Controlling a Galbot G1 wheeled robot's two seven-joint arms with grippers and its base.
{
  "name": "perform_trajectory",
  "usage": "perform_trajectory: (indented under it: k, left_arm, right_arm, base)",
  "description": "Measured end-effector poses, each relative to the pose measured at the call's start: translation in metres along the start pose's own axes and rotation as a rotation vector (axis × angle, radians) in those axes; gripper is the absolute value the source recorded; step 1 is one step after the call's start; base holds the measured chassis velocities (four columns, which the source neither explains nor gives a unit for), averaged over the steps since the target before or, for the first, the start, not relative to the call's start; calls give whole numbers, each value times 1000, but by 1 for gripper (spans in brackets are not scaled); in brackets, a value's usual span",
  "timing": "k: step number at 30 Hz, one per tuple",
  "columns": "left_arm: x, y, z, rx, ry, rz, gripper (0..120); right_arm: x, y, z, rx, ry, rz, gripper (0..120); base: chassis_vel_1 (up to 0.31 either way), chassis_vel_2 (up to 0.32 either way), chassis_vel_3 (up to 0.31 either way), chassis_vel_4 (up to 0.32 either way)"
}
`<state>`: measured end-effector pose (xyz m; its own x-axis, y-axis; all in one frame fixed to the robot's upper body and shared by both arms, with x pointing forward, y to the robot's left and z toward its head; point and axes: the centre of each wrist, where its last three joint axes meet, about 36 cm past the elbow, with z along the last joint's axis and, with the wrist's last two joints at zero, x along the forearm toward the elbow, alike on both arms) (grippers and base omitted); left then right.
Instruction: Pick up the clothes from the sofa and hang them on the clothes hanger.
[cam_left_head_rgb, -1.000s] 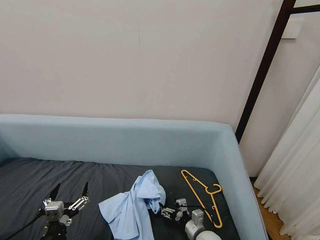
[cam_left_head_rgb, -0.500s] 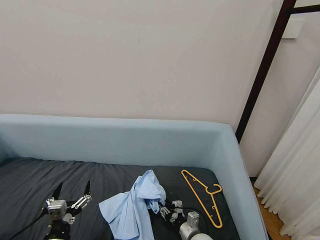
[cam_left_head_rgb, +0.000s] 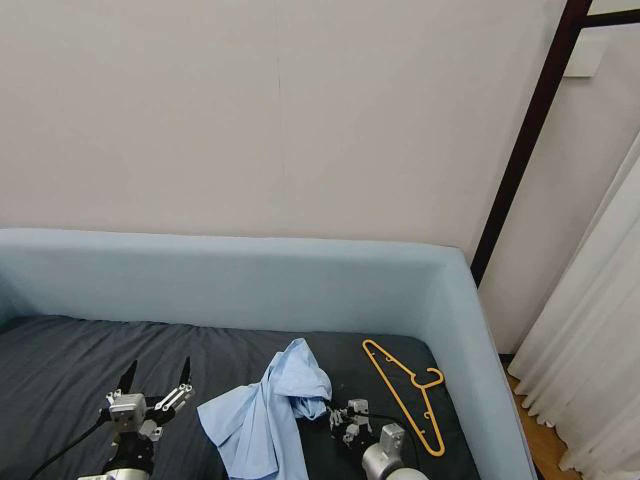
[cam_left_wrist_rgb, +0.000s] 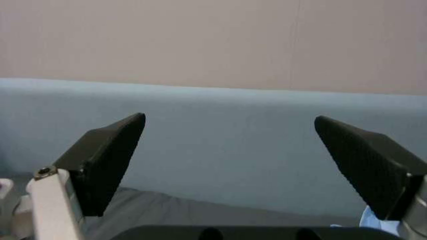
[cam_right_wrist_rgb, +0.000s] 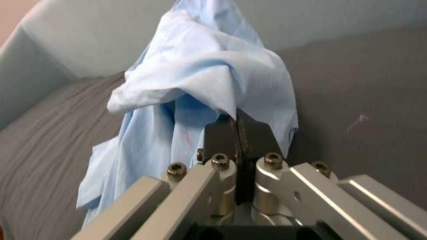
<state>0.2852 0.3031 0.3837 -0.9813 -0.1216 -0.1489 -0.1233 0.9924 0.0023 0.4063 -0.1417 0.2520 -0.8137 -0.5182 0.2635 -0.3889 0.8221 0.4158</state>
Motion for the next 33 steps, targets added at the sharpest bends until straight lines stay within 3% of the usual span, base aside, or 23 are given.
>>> perform_trajectory:
  k: [6, 11, 13, 16, 33]
  left_arm:
    - [-4, 0, 2, 5, -5, -8, 100]
    - [-6, -1, 4, 14, -21, -9, 100]
    - [-6, -2, 6, 16, -23, -7, 100]
    - [-7, -7, 14, 8, -37, 4, 100]
    - [-14, -13, 16, 25, -60, 15, 100]
  right_arm:
    - [-4, 1, -34, -59, -192, -36, 0]
    - [1, -14, -116, -62, -473, -212, 0]
    - [1, -17, -128, -57, -497, -232, 0]
    - [-2, -20, -176, -60, -582, -275, 0]
    - [22, -47, -312, 130, -715, -301, 0]
  base:
    - [0, 0, 0, 0]
    - [0, 0, 0, 0]
    - [0, 0, 0, 0]
    - [0, 0, 0, 0]
    - [0, 0, 0, 0]
